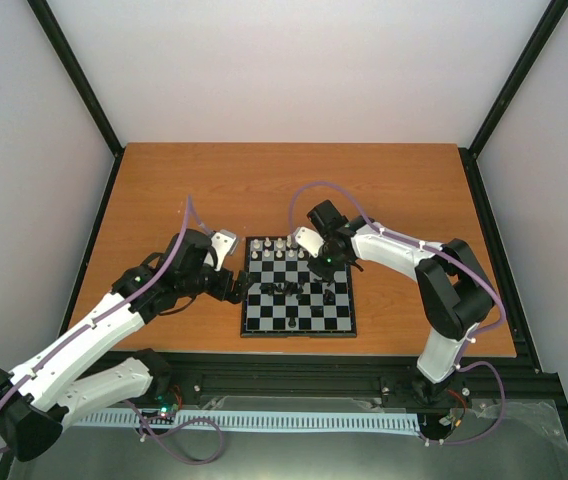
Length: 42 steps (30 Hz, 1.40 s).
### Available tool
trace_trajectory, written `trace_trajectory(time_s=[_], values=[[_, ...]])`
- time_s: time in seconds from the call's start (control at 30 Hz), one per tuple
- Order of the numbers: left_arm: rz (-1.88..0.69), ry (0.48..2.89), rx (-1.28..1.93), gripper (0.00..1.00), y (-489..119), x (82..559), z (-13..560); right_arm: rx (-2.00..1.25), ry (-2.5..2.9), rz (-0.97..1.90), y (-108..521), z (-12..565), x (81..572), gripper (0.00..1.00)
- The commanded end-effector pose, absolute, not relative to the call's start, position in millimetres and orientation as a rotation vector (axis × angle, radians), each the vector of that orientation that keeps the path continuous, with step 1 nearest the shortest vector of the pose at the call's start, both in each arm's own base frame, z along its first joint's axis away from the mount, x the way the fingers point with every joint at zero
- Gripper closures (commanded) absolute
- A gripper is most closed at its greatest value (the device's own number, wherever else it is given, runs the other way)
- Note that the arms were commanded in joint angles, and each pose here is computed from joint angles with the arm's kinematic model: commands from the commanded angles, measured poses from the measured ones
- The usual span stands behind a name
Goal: Set up the chess pieces on the board
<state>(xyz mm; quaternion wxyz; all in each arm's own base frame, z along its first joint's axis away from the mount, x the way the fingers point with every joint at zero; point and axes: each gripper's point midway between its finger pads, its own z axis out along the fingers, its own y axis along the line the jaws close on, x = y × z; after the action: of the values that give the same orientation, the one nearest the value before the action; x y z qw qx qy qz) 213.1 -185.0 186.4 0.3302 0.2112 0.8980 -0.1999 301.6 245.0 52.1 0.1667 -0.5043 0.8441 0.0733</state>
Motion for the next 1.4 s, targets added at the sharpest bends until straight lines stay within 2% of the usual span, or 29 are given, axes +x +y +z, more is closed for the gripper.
trace_trajectory(time_s=[0.0, 0.17, 0.33, 0.6, 0.83, 1.1, 1.37], values=[[-0.540, 2.307, 0.576, 0.00, -190.7, 215.2, 198.4, -1.450, 2.428, 0.211, 244.0, 44.3, 299.8, 0.86], [-0.537, 2.305, 0.572, 0.00, -190.2, 215.6, 199.0, -1.450, 2.433, 0.206, 243.2, 42.5, 300.0, 0.86], [-0.537, 2.304, 0.573, 0.00, -190.1, 215.5, 199.0, -1.439, 2.413, 0.201, 243.6, 48.4, 302.3, 0.94], [-0.507, 2.302, 0.554, 0.00, -185.6, 217.7, 199.6, -1.373, 2.285, 0.220, 244.4, 99.2, 304.8, 0.97], [-0.483, 2.291, 0.530, 0.00, -180.6, 218.9, 202.2, -1.432, 2.197, 0.312, 225.6, 136.9, 266.1, 0.97], [-0.428, 2.261, 0.486, 0.00, -168.7, 221.2, 207.1, -1.526, 2.217, 0.264, 188.2, 117.4, 219.7, 0.97], [-0.431, 2.283, 0.493, 0.00, -171.1, 221.5, 203.5, -1.660, 2.204, 0.350, 183.7, 92.7, 190.7, 0.97]])
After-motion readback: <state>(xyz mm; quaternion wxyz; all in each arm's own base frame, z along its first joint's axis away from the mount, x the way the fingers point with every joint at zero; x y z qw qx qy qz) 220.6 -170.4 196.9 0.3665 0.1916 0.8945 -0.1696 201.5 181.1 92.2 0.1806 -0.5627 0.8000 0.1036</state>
